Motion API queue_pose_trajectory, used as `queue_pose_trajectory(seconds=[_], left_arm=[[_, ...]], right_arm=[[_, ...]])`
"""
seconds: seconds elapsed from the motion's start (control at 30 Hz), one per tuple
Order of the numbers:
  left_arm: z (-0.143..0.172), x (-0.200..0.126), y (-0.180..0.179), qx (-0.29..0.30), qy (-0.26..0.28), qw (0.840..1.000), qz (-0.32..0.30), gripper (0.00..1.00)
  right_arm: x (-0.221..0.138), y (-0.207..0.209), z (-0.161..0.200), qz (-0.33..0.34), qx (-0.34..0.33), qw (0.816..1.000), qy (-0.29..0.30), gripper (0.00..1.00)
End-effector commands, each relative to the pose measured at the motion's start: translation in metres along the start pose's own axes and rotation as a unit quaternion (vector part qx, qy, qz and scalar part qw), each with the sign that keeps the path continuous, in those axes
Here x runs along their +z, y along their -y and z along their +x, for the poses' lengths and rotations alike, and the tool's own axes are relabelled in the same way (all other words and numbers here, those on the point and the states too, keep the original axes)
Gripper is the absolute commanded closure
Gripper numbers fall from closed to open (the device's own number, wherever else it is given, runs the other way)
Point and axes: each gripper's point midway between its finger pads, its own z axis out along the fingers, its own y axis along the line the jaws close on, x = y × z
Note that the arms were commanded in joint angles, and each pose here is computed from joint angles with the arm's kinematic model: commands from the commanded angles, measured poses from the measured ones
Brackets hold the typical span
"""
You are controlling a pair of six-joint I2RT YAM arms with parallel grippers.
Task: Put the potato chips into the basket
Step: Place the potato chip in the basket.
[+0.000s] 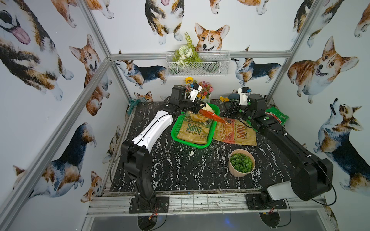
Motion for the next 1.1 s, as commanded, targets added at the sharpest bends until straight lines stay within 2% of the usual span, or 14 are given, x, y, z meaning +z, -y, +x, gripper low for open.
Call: queue_pose_trajectory(seconds=[0.0,0.2,0.5,0.6,0.7,0.9,1.07], left_arm=[[-0.009,0.0,0.001,0.031,0.004,0.999,0.022,1.0],[0.002,-0.006,-0.012,0.025,0.0,0.999,0.023,1.0],[-0.057,0.003,-0.002,0.053,0.021,0.996,0.068,1.0],[-0.058,0.007,-0.003,0.054,0.013,0.996,0.074,1.0],[-0.034,0.012,-0.015,0.038,-0.011,0.997,0.068,1.0],[0.047,0.012,-0.043,-0.019,-0.085,0.995,0.037,1.0],[0.089,-0.009,-0.047,-0.042,-0.098,0.994,0.018,1.0]], right_arm=[[0.001,-0.004,-0.002,-0.011,-0.006,1.0,0.004,0.4],[0.001,0.0,0.008,-0.012,0.002,1.0,-0.004,0.4],[0.0,-0.005,0.002,-0.02,0.007,1.0,-0.001,0.4],[-0.001,-0.004,0.004,-0.015,0.005,1.0,-0.003,0.4],[-0.001,-0.001,0.008,-0.013,0.006,1.0,-0.007,0.39],[0.005,0.0,0.019,-0.021,0.018,0.999,-0.022,0.39],[0.013,-0.001,0.026,-0.032,0.032,0.998,-0.034,0.39]])
